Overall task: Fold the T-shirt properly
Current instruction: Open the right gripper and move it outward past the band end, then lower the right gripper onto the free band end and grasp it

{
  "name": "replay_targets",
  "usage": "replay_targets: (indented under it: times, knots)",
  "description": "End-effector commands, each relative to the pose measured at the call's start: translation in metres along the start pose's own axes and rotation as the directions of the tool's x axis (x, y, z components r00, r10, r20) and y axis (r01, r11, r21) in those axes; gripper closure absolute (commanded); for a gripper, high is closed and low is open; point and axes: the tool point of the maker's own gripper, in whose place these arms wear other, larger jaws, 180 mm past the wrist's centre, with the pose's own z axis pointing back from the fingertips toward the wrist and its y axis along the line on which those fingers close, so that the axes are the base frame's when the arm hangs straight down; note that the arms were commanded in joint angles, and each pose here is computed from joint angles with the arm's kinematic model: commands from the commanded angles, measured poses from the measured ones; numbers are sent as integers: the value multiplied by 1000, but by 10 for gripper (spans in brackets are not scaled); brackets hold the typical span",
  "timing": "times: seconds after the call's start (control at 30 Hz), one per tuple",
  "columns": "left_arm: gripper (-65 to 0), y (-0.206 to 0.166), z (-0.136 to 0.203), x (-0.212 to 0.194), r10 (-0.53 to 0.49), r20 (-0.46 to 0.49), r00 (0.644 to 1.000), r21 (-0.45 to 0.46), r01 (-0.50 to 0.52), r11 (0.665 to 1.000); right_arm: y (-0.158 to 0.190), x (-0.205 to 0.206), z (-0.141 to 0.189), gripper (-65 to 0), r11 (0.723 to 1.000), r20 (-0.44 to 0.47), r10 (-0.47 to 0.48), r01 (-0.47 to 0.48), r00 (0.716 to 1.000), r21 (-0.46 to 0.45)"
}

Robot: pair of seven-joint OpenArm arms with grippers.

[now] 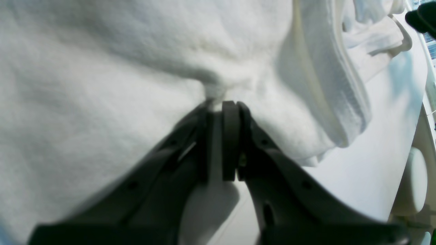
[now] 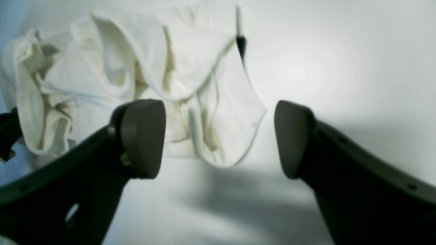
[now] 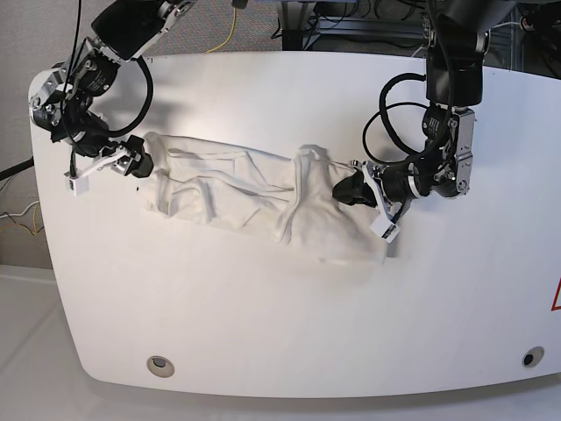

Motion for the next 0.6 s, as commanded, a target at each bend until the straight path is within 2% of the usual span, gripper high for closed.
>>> replay_targets:
  times: [0.0, 0.17, 0.57]
  knots:
    - [-47, 15, 4, -40, -13, -188, 982, 74, 27, 997, 3, 8, -4, -477, 1000, 20, -5, 4, 1000, 29]
    - [-47, 15, 4, -40, -13, -188, 982, 74, 27, 997, -2, 1, -14, -477, 998, 4, -39, 39, 999, 43]
    - [-47, 16, 4, -40, -11, -188, 982, 76, 25, 997, 19, 6, -25, -477, 997, 1, 18, -18, 1000, 79]
